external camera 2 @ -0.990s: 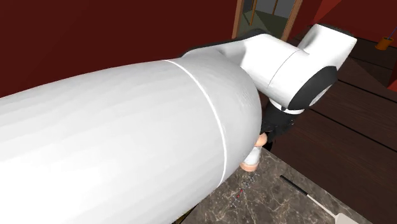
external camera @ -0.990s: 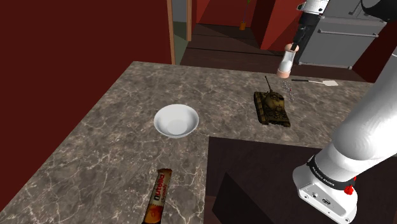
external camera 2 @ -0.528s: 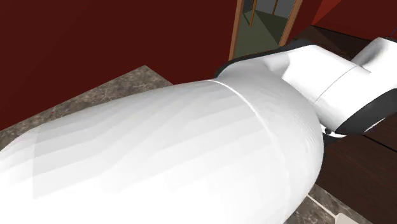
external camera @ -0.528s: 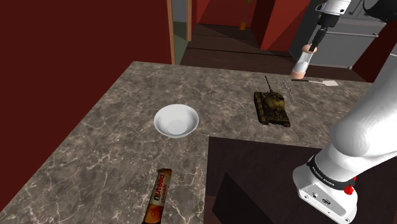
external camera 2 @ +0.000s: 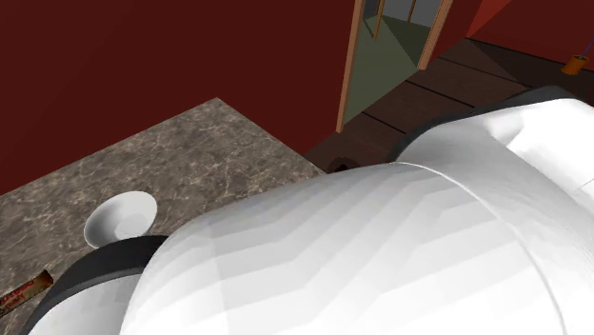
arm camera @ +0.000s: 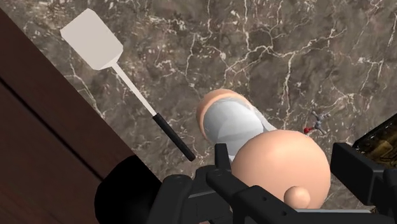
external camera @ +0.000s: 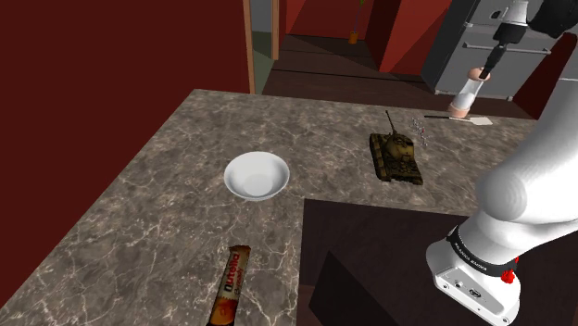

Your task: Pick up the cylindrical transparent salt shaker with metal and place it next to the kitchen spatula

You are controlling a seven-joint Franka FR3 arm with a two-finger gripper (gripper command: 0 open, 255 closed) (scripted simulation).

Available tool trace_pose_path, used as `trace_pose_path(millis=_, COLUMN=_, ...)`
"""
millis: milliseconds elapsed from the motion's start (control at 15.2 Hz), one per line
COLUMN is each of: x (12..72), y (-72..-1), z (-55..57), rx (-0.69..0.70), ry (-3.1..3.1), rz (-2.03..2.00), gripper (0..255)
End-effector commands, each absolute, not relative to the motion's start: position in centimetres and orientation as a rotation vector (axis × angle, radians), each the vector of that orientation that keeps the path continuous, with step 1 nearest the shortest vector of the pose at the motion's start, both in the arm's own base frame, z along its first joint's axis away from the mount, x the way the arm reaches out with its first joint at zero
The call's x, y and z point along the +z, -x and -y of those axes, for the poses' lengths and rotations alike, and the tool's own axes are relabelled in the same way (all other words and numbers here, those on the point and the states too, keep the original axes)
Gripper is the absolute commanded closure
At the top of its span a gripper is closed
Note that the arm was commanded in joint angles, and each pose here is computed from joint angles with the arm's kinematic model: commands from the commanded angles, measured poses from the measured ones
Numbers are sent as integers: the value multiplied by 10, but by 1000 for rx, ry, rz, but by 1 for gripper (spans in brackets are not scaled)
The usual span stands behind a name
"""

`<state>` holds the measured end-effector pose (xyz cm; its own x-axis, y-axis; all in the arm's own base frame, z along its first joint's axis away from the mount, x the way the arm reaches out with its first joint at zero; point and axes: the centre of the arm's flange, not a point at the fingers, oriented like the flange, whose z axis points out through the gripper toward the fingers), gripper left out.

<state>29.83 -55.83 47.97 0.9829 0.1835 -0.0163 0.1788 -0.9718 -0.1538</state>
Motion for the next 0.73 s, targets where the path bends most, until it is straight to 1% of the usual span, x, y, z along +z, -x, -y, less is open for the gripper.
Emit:
trace_pose_path(millis=0, x=481, y=-278, z=579, rx=45, ry=2976, rz=276, gripper=255)
trace_pose_path(millis=660, x=481, y=-184, z=668, rx=45, ry=2976, rz=276, gripper=255)
